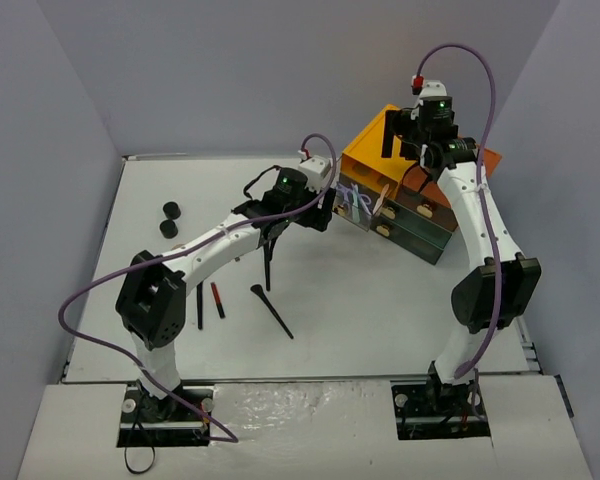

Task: Organize the makeup

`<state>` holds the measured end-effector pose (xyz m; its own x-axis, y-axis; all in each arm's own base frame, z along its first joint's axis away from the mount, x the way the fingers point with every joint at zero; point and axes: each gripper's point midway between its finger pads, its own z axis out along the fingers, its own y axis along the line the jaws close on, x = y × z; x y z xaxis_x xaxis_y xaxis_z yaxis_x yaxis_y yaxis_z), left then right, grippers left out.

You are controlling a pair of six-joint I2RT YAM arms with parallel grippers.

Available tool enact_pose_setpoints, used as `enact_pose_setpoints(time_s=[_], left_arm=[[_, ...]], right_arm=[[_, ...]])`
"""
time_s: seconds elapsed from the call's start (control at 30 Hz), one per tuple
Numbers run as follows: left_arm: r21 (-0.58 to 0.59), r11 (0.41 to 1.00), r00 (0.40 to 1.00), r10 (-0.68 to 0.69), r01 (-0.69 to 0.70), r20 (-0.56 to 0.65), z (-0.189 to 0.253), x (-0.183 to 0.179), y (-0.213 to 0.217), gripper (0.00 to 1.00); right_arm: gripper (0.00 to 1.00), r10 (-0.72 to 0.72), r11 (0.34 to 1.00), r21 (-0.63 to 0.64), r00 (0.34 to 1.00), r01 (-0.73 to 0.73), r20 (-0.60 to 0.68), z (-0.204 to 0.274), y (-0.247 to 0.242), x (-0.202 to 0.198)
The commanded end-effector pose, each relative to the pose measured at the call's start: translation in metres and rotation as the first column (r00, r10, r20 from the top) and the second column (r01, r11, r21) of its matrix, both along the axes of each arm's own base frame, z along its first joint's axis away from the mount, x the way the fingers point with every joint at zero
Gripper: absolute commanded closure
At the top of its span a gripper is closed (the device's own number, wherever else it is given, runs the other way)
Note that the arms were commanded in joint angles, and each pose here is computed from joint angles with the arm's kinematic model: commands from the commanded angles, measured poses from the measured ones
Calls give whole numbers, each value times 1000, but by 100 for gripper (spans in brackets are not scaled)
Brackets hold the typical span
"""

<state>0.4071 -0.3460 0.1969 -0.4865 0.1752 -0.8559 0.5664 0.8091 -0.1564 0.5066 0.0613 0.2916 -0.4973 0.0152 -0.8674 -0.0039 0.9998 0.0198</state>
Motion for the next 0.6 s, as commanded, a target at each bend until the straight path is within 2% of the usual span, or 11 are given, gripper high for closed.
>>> enact_pose_setpoints(time_s=[0.0,0.23,0.5,0.57], left_arm=[[-100,995,990,17,-3,141,57,21,-15,33],[-137,990,984,47,-24,170,61,39,-26,32],[-175,983,979,91,-58,183,57,65,-42,31],[-187,980,978,106,-72,178,50,74,-48,28]], right_arm=[[0,3,1000,1,999,-3,45,0,-3,21],[0,31,999,-25,999,-33,-41,-40,-2,15],[0,73,997,-12,992,-75,-104,-64,9,-5],[0,73,997,-10,992,-75,-104,-64,9,-8]])
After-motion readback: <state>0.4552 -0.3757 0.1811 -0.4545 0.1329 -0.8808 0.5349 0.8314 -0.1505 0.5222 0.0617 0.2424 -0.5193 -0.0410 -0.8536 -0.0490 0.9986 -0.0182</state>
